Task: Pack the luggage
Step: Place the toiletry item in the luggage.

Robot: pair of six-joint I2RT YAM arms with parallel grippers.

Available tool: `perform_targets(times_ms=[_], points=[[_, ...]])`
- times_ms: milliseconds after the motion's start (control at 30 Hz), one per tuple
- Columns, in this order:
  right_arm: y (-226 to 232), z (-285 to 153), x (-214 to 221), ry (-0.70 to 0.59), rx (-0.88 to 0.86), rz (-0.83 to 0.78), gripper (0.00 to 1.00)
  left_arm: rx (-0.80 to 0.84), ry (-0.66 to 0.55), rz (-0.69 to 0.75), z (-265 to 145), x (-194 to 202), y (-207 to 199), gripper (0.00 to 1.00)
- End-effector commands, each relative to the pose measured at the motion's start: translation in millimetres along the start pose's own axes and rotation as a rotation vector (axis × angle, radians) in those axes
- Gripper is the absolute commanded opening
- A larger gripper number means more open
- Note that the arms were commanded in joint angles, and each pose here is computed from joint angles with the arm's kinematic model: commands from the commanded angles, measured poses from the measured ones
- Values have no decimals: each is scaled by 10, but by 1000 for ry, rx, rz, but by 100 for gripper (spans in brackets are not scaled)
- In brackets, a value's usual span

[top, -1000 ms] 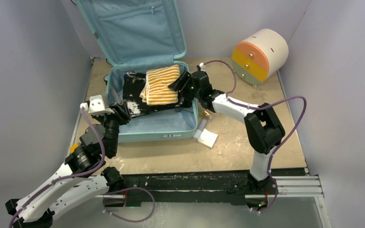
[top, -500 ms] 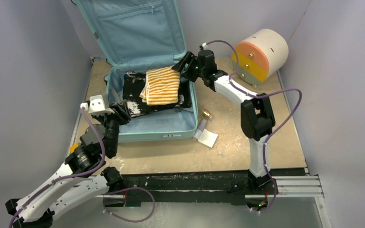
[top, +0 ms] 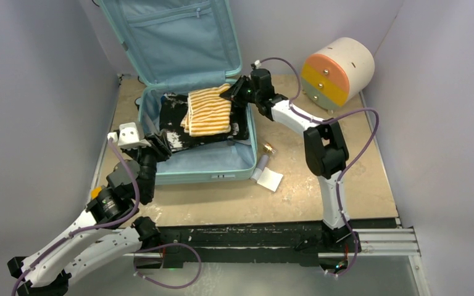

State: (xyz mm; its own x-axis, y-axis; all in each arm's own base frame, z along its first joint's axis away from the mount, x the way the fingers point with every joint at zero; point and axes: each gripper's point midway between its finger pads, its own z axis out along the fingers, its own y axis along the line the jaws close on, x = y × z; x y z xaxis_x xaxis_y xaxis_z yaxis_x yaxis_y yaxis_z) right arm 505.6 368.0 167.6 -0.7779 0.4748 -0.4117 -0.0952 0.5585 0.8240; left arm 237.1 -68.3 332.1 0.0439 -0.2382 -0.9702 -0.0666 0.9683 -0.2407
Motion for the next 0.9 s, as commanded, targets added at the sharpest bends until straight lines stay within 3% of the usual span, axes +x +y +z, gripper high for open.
perform_targets(times_ms=[0,133,367,467,600,700,867], points=[[794,-262,-164,-72,-208,24,15,3,-13,-21,9,-66,-21,44],[1057,-304,-217,-110,-253,87,6,4,-14,-21,10,-65,-24,44],[811,-56,-184,-115,-111,161,8,0,-16,-23,4,-68,-9,44],[641,20,-71,-77,-67,162,23,1,-19,-27,-2,-87,-4,44],[544,-31,35,-36,-29,112,51,4,-21,-29,-4,-92,-8,44],[500,-156,23,-41,12,56,59,10,-20,-29,-5,-94,-16,44],[516,-558,-224,-145,94,-70,63,12,-22,-38,-16,-105,-11,44]])
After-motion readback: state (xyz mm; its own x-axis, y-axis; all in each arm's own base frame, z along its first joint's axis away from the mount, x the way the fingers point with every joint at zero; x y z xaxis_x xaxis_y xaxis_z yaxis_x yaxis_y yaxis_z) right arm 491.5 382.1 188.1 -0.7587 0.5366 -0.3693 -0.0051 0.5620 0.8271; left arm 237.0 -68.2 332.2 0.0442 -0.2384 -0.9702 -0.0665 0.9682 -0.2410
